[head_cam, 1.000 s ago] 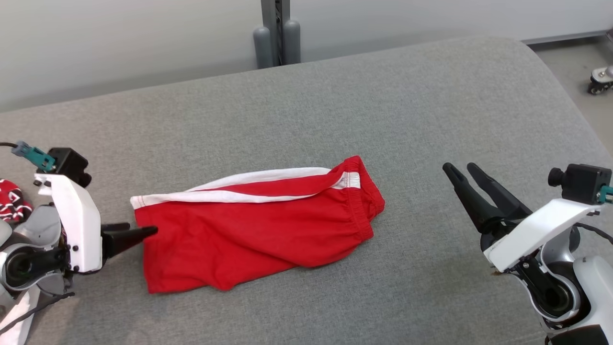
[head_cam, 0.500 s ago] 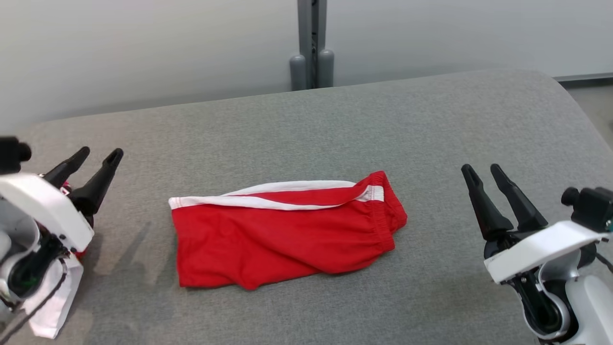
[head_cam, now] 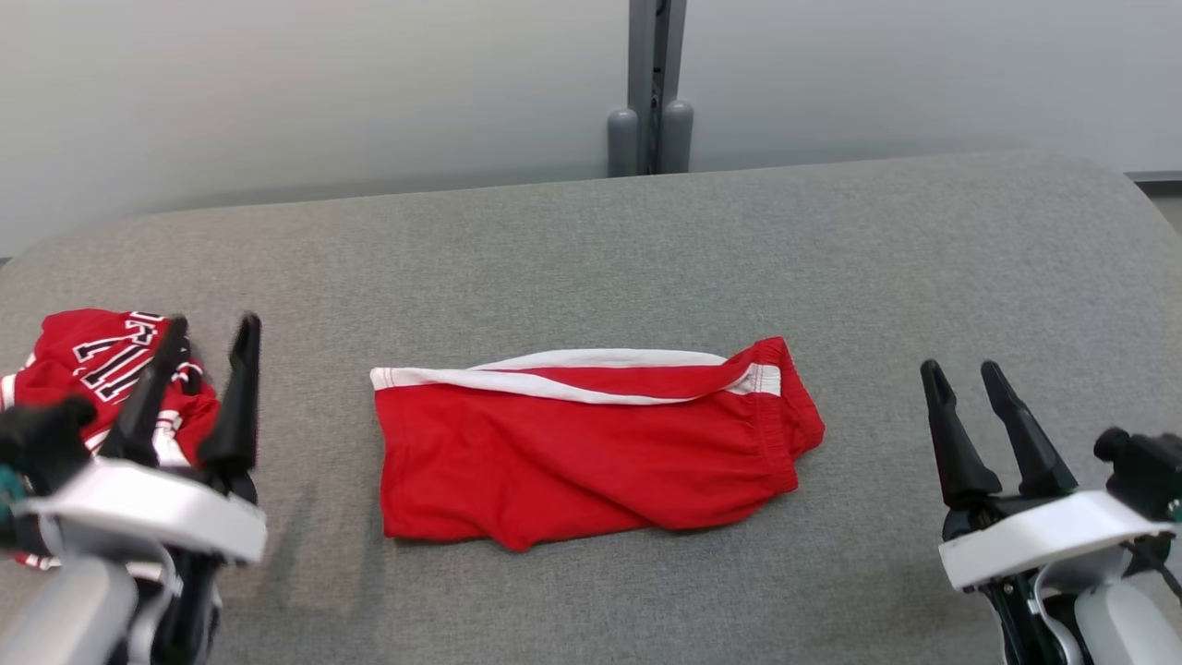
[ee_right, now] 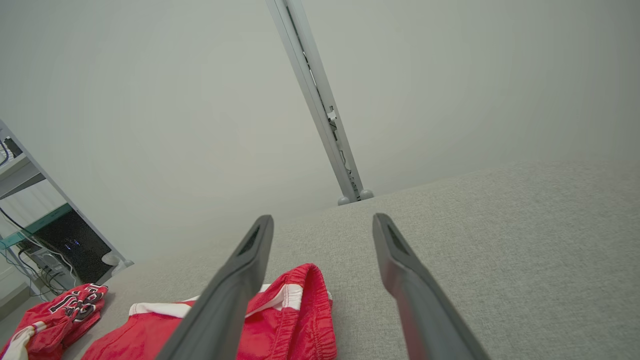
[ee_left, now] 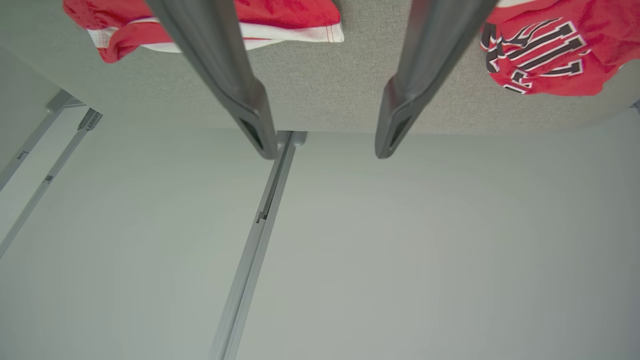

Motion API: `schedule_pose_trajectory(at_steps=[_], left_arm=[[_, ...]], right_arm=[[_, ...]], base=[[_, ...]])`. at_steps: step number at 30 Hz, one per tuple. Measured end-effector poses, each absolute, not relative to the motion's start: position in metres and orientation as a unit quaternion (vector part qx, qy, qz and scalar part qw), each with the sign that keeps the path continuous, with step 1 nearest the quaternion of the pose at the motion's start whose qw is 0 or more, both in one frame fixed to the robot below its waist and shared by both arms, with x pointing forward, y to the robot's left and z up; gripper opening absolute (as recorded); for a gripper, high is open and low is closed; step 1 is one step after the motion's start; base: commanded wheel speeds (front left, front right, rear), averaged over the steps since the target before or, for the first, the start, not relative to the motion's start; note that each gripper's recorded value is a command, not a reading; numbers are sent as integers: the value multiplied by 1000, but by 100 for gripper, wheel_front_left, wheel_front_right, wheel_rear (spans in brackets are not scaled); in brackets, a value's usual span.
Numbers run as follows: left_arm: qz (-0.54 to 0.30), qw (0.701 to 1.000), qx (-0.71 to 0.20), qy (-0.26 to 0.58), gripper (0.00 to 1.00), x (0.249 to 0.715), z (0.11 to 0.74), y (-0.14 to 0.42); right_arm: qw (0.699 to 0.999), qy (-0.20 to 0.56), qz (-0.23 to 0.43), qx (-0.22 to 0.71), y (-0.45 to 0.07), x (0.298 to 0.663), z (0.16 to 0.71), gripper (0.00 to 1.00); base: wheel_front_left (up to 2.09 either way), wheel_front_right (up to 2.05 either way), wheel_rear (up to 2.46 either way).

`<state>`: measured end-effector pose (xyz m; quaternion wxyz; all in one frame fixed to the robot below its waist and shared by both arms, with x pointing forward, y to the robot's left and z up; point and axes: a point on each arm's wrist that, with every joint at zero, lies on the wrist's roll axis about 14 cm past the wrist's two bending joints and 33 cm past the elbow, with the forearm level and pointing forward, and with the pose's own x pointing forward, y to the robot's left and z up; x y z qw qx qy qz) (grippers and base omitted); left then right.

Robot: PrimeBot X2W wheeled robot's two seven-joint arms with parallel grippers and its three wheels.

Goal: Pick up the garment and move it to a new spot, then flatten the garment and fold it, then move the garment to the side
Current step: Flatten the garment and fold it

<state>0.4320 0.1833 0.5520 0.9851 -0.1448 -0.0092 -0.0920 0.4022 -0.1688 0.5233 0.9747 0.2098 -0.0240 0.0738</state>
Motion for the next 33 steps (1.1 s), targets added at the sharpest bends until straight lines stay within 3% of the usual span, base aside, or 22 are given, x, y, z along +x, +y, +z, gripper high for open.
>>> schedule_pose_trajectory(at_steps=[8, 19, 33], left_arm=[[-47, 987, -149, -31, 100, 385, 528, 187], [-38, 986, -156, -36, 100, 371, 513, 187], [-24, 986, -166, -18, 100, 355, 492, 189]], right_arm=[[978, -17, 61, 197, -169, 392, 505, 100], [980, 24, 93, 172, -146, 398, 483, 100], [960, 195, 150, 136, -97, 440, 437, 100]], base=[[0, 0, 0], [0, 0, 0], [0, 0, 0]])
